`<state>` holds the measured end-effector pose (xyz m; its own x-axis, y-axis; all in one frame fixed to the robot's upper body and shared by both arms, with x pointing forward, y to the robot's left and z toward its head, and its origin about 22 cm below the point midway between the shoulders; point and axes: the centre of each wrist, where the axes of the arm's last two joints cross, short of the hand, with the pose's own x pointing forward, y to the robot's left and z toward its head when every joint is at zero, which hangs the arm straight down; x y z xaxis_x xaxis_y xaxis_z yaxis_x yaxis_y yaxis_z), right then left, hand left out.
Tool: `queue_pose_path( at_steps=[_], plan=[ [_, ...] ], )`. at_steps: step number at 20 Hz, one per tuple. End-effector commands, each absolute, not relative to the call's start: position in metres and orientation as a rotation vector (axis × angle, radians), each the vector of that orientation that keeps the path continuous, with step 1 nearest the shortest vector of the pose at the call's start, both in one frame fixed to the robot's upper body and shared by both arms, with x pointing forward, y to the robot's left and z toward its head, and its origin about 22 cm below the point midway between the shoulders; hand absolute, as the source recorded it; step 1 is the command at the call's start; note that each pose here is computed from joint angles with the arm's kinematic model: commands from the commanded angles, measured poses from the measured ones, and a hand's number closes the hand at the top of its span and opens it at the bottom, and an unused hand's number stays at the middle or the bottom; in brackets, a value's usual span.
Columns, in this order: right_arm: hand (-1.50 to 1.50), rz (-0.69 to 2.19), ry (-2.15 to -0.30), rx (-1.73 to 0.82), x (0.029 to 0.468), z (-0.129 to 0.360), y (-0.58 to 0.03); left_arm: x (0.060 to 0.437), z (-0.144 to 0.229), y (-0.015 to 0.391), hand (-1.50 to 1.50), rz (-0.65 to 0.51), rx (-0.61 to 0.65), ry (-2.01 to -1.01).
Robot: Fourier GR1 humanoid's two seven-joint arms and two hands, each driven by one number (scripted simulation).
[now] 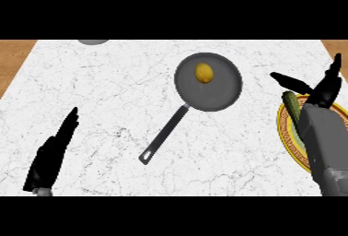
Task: Pick the lemon from the plate and place it in the pan
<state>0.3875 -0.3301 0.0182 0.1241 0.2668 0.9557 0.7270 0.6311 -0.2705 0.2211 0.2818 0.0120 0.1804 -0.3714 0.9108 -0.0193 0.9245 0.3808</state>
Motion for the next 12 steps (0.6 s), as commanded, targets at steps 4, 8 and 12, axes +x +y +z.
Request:
queue_pose_path(
  at_steps=[4, 8, 12],
  plan=[
    [-1.5, -0.384, -1.452, -0.909, 0.319, 0.002, -0.393, 0.209, -0.006, 0.275, 0.0, -0.246, 0.356, -1.374],
    [-1.5, -0.371, -1.461, -0.894, 0.295, 0.029, -0.414, 0.214, 0.023, 0.278, 0.0, -0.248, 0.334, -1.378],
    [-1.5, -0.366, -1.456, -0.879, 0.268, 0.027, -0.424, 0.228, 0.003, 0.28, 0.0, -0.256, 0.343, -1.358]
  ],
)
